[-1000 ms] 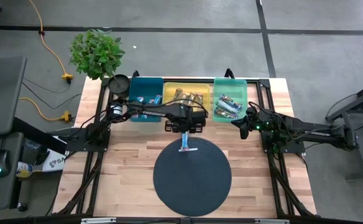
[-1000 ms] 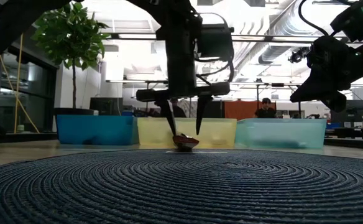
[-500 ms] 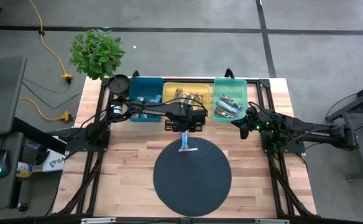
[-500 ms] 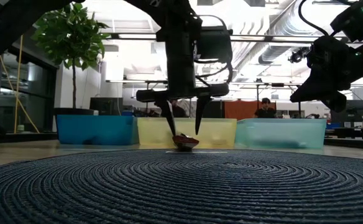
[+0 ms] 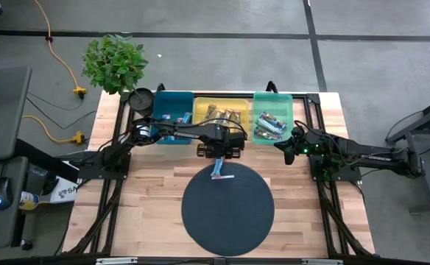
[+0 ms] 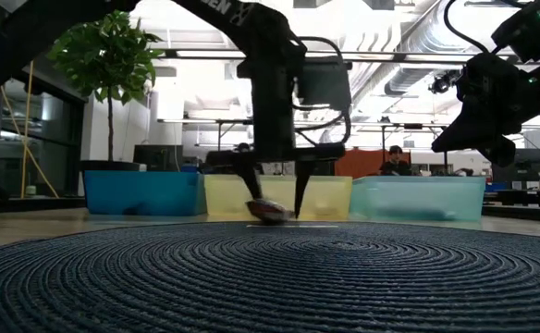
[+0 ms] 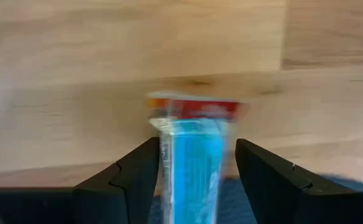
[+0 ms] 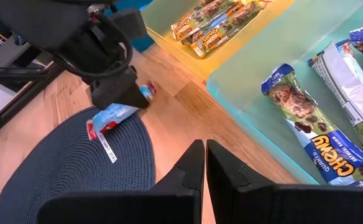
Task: Pick and place Granola Bars by type
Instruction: Put the red granola bar into the blue bin
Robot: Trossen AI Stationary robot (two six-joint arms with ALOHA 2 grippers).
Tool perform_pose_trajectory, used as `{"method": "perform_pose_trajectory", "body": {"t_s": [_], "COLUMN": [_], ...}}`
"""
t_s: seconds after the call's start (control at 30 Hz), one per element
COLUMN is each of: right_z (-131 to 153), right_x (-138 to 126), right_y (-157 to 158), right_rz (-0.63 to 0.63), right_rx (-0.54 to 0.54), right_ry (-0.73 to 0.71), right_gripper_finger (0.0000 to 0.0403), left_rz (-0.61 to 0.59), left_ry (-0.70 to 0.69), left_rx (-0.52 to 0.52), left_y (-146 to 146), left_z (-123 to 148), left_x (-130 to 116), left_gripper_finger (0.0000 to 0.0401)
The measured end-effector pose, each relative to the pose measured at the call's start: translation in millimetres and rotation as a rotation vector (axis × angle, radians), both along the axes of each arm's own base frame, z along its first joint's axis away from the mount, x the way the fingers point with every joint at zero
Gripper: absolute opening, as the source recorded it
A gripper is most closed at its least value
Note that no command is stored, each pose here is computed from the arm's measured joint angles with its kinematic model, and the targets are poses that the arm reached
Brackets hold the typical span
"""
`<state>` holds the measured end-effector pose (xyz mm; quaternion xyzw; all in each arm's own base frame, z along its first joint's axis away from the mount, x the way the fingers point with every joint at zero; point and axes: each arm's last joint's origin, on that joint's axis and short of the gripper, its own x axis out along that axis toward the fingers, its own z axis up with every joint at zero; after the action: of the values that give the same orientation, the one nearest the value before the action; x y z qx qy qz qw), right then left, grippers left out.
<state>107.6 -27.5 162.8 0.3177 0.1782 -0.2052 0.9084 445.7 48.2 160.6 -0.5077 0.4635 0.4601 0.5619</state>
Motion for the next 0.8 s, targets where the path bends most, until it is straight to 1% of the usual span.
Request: {"method": "perform_pose_trajectory", "body": {"t_s": [0.27, 0.67, 0.8], "right_z": [0.0, 0.0, 0.1], "right_x": [0.0, 0.0, 0.0], "right_y": [0.0, 0.0, 0.0], "right_rz": [0.000, 0.000, 0.000], "right_rx": [0.000, 0.000, 0.000], "right_ry": [0.000, 0.000, 0.000], "right_gripper_finger": [0.0000, 0.0000, 0.0000], "left_rz": [-0.020, -0.046, -0.049], "left_ry": [0.008, 0.016, 0.019], "left_rx": [-0.045, -0.039, -0.040], "left_y": [-1.3, -1.7, -1.7], "left_z": [-6.0, -7.4, -7.9], "left_x": [1.2, 1.0, 0.7], "left_gripper_finger": [0.0207, 0.0207, 0.0194]}}
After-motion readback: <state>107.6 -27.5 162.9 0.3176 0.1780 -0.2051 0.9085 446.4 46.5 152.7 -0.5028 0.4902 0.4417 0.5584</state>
